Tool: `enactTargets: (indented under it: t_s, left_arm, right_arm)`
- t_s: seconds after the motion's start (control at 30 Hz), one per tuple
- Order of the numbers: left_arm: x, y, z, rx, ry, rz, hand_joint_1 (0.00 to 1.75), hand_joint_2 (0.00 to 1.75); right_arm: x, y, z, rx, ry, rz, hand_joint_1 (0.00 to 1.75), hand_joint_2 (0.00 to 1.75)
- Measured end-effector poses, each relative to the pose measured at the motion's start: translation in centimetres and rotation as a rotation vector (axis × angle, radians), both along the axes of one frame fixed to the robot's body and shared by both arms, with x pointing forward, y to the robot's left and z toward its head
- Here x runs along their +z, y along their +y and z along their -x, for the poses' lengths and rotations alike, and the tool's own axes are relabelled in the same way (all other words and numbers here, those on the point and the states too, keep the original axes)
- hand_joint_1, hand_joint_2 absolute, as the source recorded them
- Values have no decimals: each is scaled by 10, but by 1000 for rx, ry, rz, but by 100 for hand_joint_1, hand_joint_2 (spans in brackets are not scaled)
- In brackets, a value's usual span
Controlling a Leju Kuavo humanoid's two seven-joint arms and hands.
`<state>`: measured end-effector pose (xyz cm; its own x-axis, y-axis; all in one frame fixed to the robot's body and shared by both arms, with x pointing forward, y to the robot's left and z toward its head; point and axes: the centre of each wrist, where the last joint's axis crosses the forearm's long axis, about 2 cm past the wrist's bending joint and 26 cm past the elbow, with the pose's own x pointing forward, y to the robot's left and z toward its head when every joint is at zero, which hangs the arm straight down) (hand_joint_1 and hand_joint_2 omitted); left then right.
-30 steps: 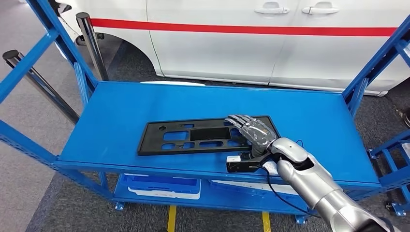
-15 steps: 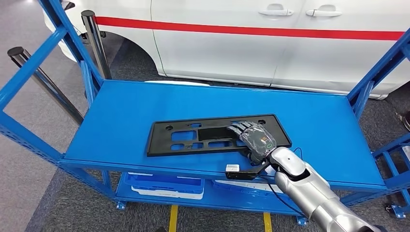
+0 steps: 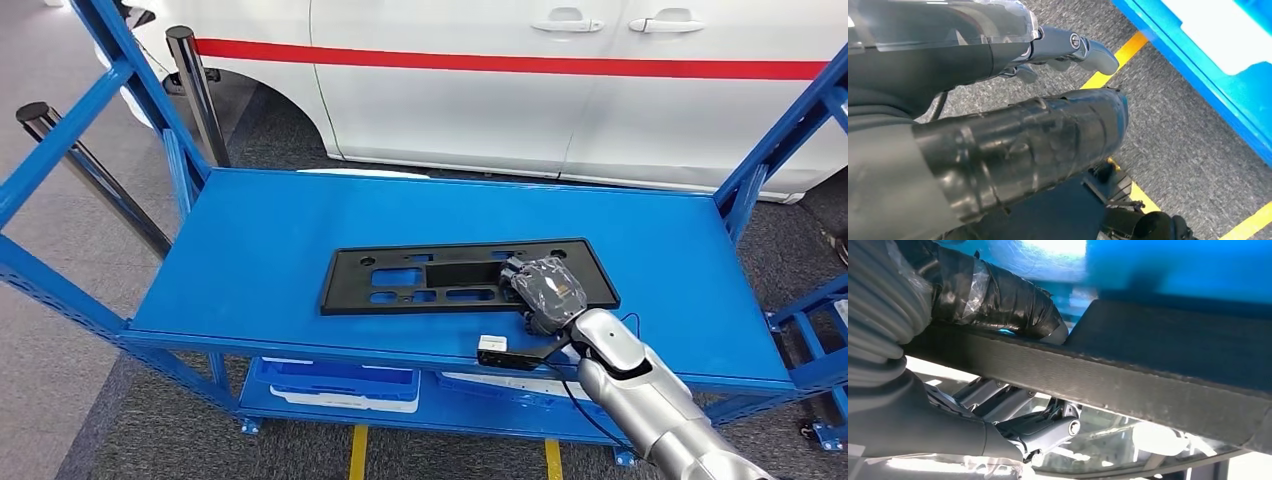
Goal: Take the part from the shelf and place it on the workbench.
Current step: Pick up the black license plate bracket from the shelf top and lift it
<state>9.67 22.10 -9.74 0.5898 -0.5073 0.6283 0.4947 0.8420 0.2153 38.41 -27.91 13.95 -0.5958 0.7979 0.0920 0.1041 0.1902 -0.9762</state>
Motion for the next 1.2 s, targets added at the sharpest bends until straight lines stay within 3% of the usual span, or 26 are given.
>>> enactTargets:
  t_s: [0.13, 0.27, 0.4, 0.6, 0.7, 0.97, 1.1, 1.2]
  left_arm:
    - [0, 0, 1, 4, 1, -1, 0, 0]
    - [0, 1, 1, 17, -5, -1, 0, 0]
    - [-2, 2, 7, 50, -1, -5, 0, 0]
    - [-2, 2, 11, 89, -5, 2, 0, 0]
    - [-3, 2, 13, 100, -4, 1, 0, 0]
    - [-3, 3, 16, 119, -1, 12, 0, 0]
    - [-4, 3, 18, 138, -6, 36, 0, 175]
    - [-5, 4, 21, 146, -10, 54, 0, 175]
  right_arm:
    - [-6, -3, 9, -28, -56, -8, 175, 175]
    - [-8, 0, 28, -67, -210, -3, 175, 175]
    - [-9, 19, 66, -80, -374, -54, 175, 175]
    - [8, 59, 122, -63, -529, -138, 175, 175]
    - [15, 71, 141, -74, -564, -174, 175, 175]
    - [22, 83, 161, -93, -576, -230, 175, 175]
    - [22, 91, 171, -115, -563, -258, 175, 175]
    - [21, 94, 176, -130, -548, -279, 175, 175]
